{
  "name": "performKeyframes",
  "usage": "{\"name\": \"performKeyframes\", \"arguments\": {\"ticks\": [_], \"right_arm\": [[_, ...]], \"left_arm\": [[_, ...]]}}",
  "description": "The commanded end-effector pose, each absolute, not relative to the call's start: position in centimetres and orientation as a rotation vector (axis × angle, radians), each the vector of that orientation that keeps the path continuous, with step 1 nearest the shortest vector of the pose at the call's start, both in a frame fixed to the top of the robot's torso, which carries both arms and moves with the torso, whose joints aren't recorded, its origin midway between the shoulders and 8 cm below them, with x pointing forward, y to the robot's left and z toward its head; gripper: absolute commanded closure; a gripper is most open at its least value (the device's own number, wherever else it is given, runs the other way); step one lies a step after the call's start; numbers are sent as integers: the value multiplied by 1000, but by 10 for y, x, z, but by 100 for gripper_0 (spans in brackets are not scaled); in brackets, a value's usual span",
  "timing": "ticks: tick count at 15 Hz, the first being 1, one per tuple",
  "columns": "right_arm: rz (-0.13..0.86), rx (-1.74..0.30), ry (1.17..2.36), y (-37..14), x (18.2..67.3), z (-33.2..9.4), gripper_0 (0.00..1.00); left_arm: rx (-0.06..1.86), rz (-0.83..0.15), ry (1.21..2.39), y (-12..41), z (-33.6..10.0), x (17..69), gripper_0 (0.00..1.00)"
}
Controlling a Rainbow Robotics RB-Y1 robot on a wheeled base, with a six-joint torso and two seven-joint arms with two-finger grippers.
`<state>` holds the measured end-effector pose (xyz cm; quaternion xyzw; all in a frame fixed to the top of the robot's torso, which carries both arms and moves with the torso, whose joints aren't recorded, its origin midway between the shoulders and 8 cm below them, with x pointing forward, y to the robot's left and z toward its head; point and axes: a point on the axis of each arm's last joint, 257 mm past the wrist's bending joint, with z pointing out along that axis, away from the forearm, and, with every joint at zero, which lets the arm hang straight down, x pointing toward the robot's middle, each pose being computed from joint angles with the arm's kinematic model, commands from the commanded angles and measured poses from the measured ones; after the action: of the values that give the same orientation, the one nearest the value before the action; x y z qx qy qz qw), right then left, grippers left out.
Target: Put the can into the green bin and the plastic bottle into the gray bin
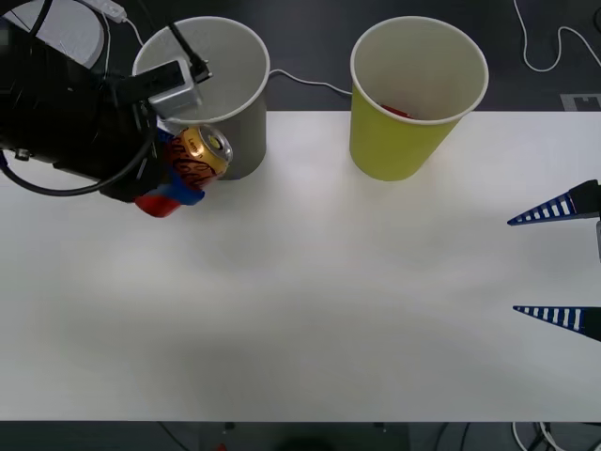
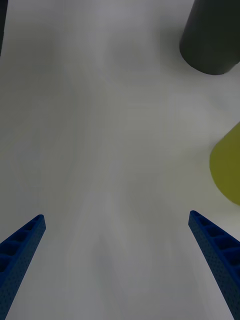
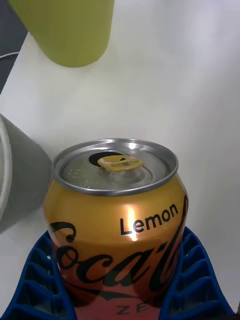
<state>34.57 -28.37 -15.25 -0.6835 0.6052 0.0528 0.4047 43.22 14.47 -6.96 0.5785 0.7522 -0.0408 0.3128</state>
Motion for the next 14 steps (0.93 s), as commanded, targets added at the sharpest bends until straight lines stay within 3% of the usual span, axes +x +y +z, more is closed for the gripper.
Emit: {"name": "performKeyframes", "arguments": {"ticks": [1,5,10,14], "right_arm": [[133,-1725,1528,-284,346,-152,0],[133,-1725,1528,-284,346,-152,0],[133,-1725,1528,-284,346,-152,0],[133,-1725,1528,-284,346,-152,0]], "left_arm": [[1541,-135,1995,119,-41,443,100],[1553,-107,2000,91,-9,455,100],[1524,-168,2019,25,33,475,100],[1475,-150,2019,-37,57,506,100]]}}
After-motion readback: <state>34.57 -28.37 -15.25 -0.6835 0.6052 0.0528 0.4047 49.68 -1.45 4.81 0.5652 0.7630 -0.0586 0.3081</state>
